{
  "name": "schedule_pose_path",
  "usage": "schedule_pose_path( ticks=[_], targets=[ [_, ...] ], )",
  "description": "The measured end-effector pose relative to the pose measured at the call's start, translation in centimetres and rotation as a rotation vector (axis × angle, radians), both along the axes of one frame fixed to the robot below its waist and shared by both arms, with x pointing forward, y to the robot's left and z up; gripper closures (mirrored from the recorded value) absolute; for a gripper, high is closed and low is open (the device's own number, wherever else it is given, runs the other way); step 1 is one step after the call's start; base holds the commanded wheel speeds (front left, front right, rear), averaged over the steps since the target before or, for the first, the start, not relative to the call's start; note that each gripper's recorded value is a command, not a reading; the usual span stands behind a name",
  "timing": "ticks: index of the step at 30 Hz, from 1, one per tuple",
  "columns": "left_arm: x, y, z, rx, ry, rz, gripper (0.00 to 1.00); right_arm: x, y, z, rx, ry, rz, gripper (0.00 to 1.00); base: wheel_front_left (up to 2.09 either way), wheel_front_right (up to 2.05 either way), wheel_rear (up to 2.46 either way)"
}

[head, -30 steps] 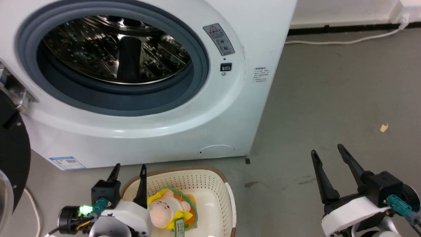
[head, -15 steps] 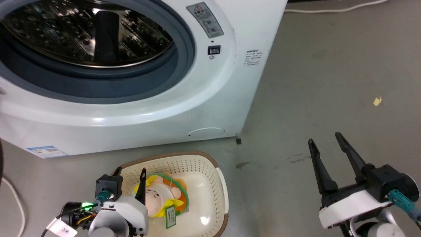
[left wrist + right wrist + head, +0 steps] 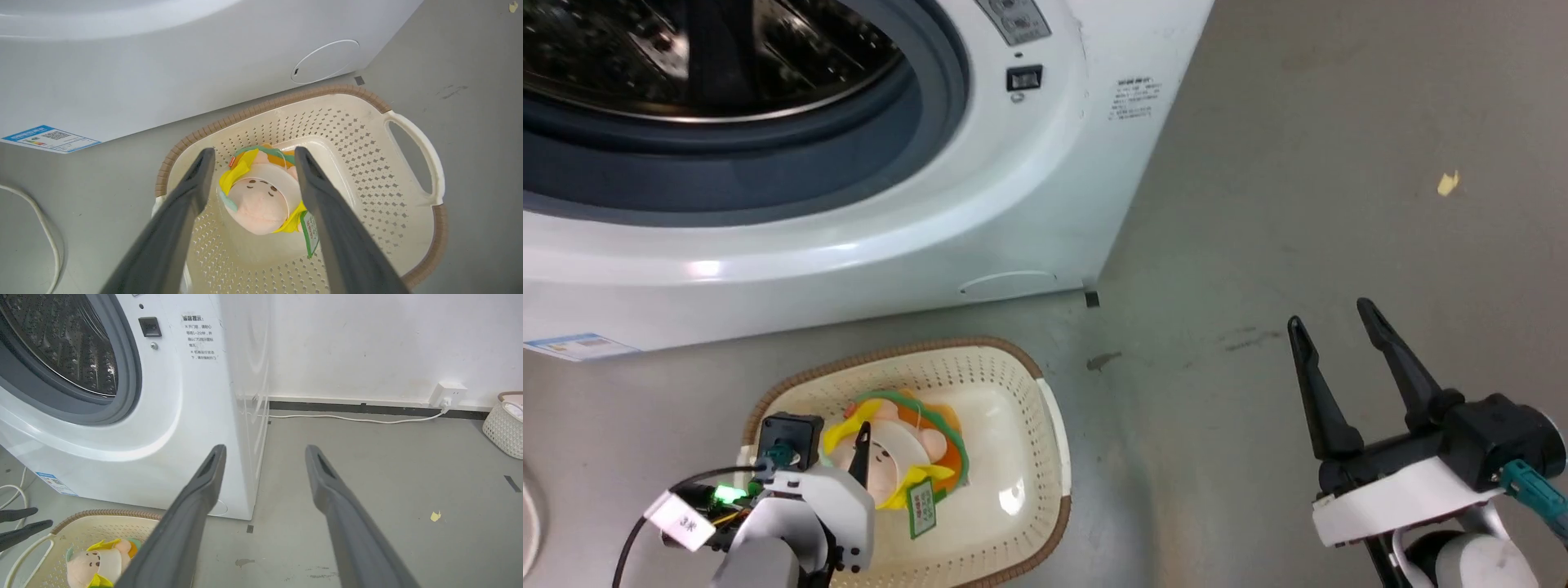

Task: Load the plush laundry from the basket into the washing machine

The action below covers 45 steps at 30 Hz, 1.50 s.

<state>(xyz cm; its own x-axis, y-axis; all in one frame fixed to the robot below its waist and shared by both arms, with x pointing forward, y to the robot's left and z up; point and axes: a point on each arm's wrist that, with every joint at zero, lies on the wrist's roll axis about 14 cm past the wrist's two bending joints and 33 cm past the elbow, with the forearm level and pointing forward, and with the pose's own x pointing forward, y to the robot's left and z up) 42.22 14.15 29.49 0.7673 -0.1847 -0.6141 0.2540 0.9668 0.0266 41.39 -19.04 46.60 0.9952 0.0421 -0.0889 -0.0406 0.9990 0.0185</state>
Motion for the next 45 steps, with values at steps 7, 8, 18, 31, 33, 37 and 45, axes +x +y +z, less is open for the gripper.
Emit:
schedule_pose_path(
  ticks=[7,8,18,31,33,37,45],
  targets=[
    [-0.4,-0.4,-3.3,0.027,0.120,-0.047,0.00,0.6,-0.4,-0.8,0.007,0.009,-0.013,0.00,0.00,0.00,0.00],
    [-0.4,-0.5,-3.8,0.031,0.135,-0.053,0.00,0.6,-0.4,-1.0,0.007,0.014,-0.013,0.00,0.00,0.00,0.00],
    [-0.5,-1.2,-8.1,0.070,0.288,-0.115,0.00,1.5,-1.7,-2.4,0.023,0.027,-0.052,0.00,0.00,0.00,0.00],
    [-1.4,-1.0,-13.8,0.136,0.466,-0.189,0.00,2.3,-3.6,-4.3,0.042,0.047,-0.110,0.00,0.00,0.00,0.00],
    [-1.6,-1.0,-14.7,0.145,0.488,-0.200,0.00,2.5,-3.8,-4.7,0.039,0.051,-0.114,0.00,0.00,0.00,0.00],
    [-1.7,-0.7,-16.3,0.166,0.526,-0.211,0.00,2.6,-4.0,-5.6,0.044,0.068,-0.122,0.00,0.00,0.00,0.00],
    [-3.4,-0.2,-19.6,0.194,0.634,-0.220,0.00,2.9,-4.3,-7.3,0.043,0.097,-0.131,0.00,0.00,0.00,0.00]
  ],
)
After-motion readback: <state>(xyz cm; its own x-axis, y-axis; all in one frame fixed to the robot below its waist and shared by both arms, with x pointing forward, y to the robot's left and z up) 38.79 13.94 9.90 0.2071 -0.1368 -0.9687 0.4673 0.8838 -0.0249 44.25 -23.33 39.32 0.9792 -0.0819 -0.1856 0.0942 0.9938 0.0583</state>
